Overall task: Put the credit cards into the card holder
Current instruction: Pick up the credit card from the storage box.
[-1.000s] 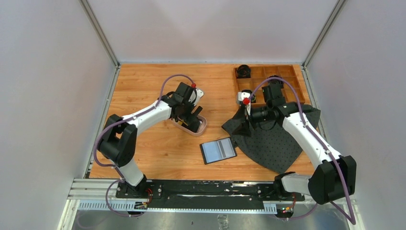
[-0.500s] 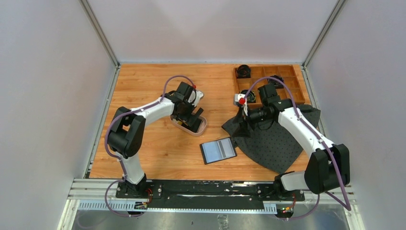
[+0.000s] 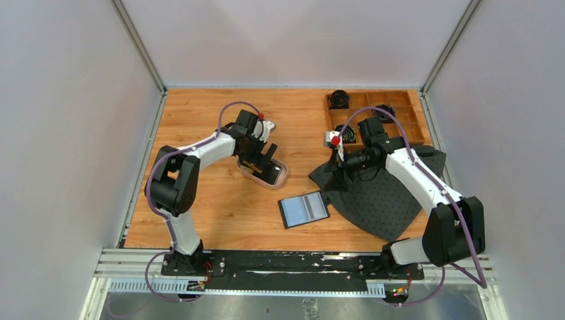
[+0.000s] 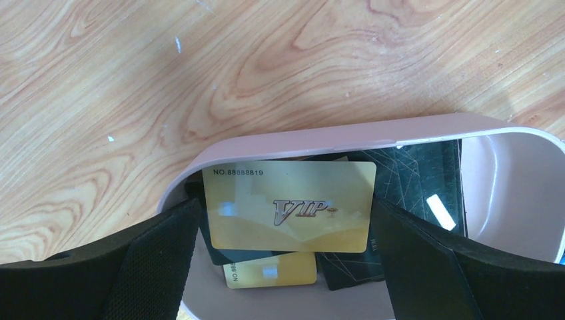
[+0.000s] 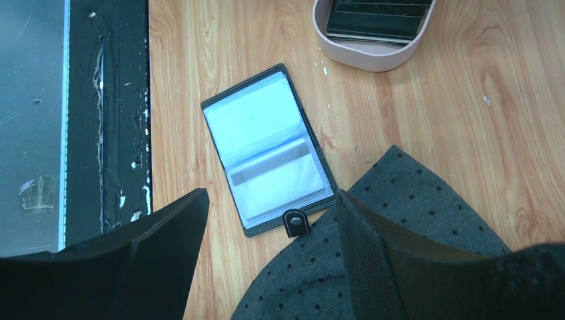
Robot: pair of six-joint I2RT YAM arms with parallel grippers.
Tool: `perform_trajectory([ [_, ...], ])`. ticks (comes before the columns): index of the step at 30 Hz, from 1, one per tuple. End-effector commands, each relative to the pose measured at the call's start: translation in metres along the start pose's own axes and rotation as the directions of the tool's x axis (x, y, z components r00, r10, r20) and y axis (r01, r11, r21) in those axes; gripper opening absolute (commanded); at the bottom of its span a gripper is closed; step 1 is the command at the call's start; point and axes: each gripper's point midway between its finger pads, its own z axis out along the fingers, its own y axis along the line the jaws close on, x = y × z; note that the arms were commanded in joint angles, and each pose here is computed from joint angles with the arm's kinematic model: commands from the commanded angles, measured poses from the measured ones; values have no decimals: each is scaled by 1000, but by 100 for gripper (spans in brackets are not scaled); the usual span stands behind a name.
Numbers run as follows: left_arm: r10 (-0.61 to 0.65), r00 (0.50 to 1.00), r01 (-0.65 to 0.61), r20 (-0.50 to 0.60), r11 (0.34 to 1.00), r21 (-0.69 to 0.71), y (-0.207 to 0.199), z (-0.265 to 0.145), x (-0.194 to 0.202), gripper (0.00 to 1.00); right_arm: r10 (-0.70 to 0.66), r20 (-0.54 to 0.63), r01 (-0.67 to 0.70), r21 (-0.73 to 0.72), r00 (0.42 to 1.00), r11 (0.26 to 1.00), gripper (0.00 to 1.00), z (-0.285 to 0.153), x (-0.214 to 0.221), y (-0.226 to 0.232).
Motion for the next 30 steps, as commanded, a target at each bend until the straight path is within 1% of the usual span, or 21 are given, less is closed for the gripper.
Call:
perform_trajectory([
  [1, -36, 998, 41, -60, 996, 80, -7, 14, 19, 100, -5, -10, 5, 18, 1000, 1000, 73, -6, -1, -5],
  [6, -55, 994, 66, -99, 992, 111, -9, 17, 25, 100, -7, -9, 7, 18, 1000, 1000, 73, -6, -2, -4],
  [17, -72, 993, 83, -92, 989, 121, -12, 13, 26, 100, -18, 6, 18, 15, 1000, 1000, 73, -8, -6, -1],
  [22, -91, 993, 102, -79, 985, 139, -13, 11, 26, 94, -14, 20, 14, -1, 1000, 1000, 73, -7, -7, 2],
  [26, -106, 992, 116, -75, 981, 152, -13, 10, 26, 82, -10, 23, 10, -8, 1000, 1000, 73, -6, -7, 2],
  [30, -111, 991, 121, -73, 980, 156, -14, 9, 26, 79, -10, 24, 10, -8, 1000, 1000, 73, -6, -7, 3],
])
